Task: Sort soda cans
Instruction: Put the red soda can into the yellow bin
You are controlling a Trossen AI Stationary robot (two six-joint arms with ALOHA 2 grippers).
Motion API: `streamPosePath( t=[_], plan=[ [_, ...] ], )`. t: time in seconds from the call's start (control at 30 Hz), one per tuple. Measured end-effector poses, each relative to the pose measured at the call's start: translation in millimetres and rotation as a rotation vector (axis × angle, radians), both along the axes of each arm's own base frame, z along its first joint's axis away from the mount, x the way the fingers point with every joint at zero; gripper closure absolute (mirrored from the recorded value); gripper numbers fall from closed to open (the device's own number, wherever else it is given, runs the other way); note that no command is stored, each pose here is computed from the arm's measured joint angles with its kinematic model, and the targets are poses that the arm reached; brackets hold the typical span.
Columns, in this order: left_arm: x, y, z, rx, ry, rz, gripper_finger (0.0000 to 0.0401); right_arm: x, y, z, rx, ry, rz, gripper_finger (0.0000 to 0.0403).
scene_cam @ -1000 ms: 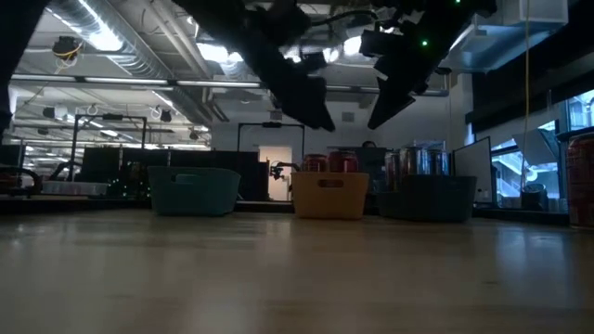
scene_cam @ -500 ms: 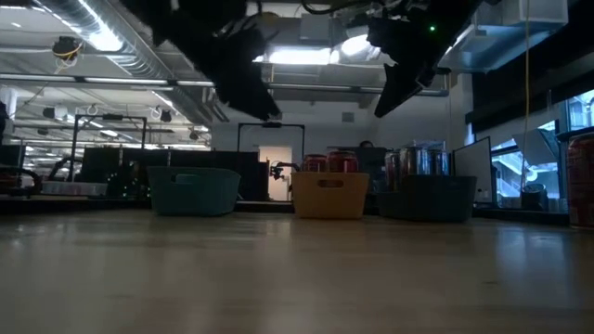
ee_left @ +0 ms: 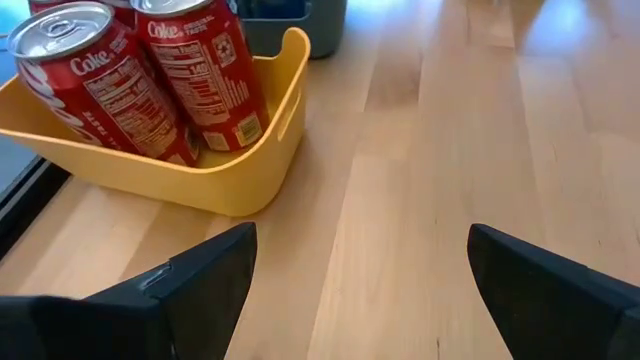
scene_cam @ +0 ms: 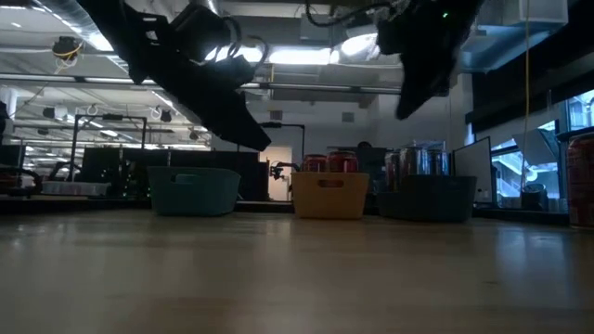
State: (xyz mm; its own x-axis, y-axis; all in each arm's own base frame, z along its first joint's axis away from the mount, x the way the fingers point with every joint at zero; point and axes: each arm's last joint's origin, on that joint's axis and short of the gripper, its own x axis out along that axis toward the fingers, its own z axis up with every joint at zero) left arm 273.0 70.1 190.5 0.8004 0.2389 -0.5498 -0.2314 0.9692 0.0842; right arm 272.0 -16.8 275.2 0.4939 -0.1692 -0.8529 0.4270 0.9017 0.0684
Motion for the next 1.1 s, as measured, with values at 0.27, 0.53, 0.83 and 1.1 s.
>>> streamPosePath(
  t=[0.27, 0.53, 0.83, 1.1],
  plan=[
    [1, 0, 1, 0.008, -0.017, -0.01, 0.0052, -47, 1, 58, 0.144, 0.368, -0.265, 0.0183],
    [1, 0, 1, -0.018, -0.021, -0.013, 0.0052, -63, -2, 74, 0.256, 0.379, -0.384, 0.004],
    [1, -1, 2, -0.013, -0.025, -0.027, 0.0052, -45, -8, 64, 0.117, 0.31, -0.247, 0.0024],
    [1, -1, 1, -0.025, -0.025, -0.02, 0.0052, -46, -59, 62, 0.104, 0.505, -0.256, 0.0041]
  ],
)
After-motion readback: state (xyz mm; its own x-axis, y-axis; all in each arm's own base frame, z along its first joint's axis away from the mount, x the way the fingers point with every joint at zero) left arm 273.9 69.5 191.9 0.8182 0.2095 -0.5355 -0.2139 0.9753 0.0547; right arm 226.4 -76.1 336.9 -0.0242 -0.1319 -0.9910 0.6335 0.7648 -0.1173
